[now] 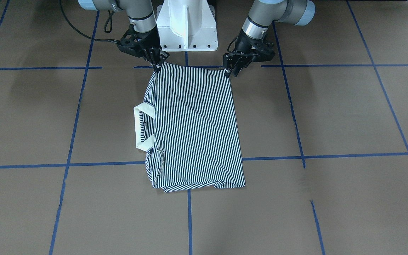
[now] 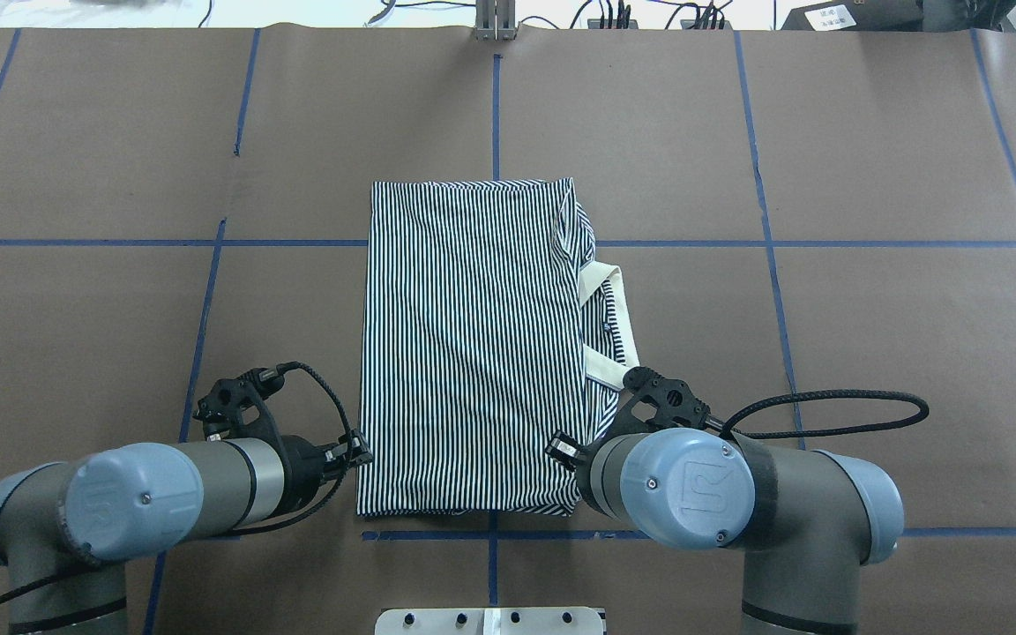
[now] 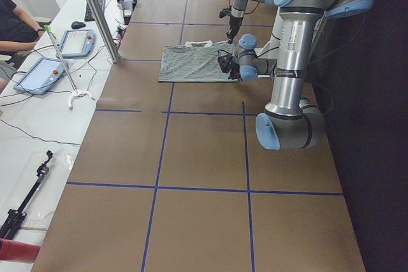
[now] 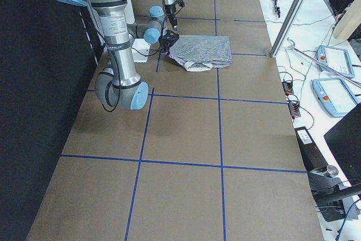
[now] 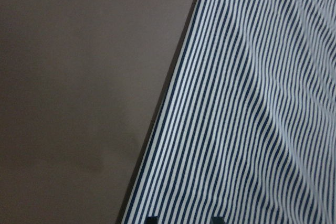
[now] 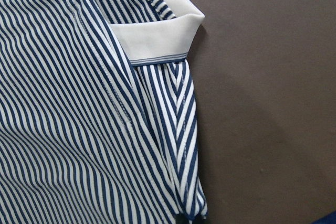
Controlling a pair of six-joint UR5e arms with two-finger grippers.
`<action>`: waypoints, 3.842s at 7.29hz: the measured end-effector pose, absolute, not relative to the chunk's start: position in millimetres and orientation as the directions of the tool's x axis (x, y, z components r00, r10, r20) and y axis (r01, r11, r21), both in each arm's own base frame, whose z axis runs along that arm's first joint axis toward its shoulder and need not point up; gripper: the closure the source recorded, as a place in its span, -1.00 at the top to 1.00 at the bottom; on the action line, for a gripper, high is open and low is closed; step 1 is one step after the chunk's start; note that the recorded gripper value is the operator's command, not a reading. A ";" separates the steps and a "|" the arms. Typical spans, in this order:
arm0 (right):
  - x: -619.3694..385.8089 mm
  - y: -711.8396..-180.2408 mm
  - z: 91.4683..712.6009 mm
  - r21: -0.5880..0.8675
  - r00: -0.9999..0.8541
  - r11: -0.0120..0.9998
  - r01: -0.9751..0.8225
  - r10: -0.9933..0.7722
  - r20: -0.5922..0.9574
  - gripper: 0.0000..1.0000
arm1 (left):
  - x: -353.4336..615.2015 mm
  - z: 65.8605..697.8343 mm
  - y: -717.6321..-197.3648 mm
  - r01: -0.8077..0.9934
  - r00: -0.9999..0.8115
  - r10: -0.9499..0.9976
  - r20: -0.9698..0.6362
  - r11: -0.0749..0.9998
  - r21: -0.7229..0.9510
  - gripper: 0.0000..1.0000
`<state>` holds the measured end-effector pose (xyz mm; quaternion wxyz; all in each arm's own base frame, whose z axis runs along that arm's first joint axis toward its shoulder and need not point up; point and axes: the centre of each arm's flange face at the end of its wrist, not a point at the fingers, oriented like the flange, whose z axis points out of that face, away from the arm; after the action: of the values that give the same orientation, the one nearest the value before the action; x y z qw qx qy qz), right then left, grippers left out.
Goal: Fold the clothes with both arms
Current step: 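Grasp both near corners of the shirt with left and right grippers, then lift the near edge with both grippers and fold it away from the robot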
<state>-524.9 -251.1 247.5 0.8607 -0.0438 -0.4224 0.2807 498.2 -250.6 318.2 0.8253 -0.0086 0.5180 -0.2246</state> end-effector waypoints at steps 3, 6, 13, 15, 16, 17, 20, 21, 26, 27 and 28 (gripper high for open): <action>-525.2 -250.7 247.5 -0.312 0.486 0.839 -0.446 0.520 0.703 -1.00 | 517.1 332.8 -223.4 0.344 0.394 -0.391 -0.832 0.902 -0.261 -0.13; -525.2 -250.6 247.5 -0.312 0.486 0.839 -0.446 0.520 0.703 -1.00 | 520.1 329.3 -219.1 0.336 0.391 -0.389 -0.834 0.904 -0.263 -0.28; -525.6 -244.9 248.2 -0.314 0.488 0.841 -0.442 0.518 0.702 -1.00 | 508.3 302.0 -217.5 0.329 0.358 -0.392 -0.848 0.902 -0.278 -1.00; -500.6 -217.2 235.2 -0.346 0.470 0.830 -0.437 0.539 0.699 -1.00 | 466.3 247.9 -210.9 0.320 0.335 -0.389 -0.858 0.904 -0.285 -1.00; -481.6 -218.7 222.0 -0.343 0.457 0.817 -0.463 0.552 0.698 -1.00 | 444.2 220.9 -216.3 0.329 0.322 -0.390 -0.863 0.900 -0.284 -1.00; -472.4 -245.9 213.1 -0.309 0.451 0.808 -0.501 0.549 0.704 -1.00 | 431.5 201.6 -244.8 0.373 0.309 -0.385 -0.870 0.890 -0.261 -1.00; -465.1 -372.0 193.7 -0.233 0.446 0.772 -0.591 0.553 0.703 -1.00 | 425.0 194.1 -357.6 0.465 0.371 -0.327 -0.869 0.876 -0.131 -1.00; -466.2 -412.4 190.1 -0.240 0.440 0.759 -0.606 0.570 0.694 -1.00 | 428.0 202.4 -383.5 0.482 0.401 -0.318 -0.859 0.871 -0.098 -1.00; -516.6 -549.8 211.6 -0.279 0.400 0.728 -0.626 0.607 0.687 -1.00 | 476.3 235.4 -479.1 0.522 0.466 -0.288 -0.837 0.853 -0.003 -1.00; -522.1 -568.3 218.1 -0.282 0.394 0.724 -0.630 0.611 0.687 -0.88 | 485.4 245.0 -506.5 0.528 0.491 -0.262 -0.831 0.848 0.044 -1.00; -528.6 -587.4 225.4 -0.284 0.391 0.721 -0.632 0.614 0.686 0.45 | 491.3 258.3 -534.8 0.531 0.514 -0.231 -0.826 0.842 0.095 -0.48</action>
<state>-528.6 -587.4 225.4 0.8340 0.0115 -0.4060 0.3735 491.3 -534.8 258.3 0.8532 0.1706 0.4395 -0.2232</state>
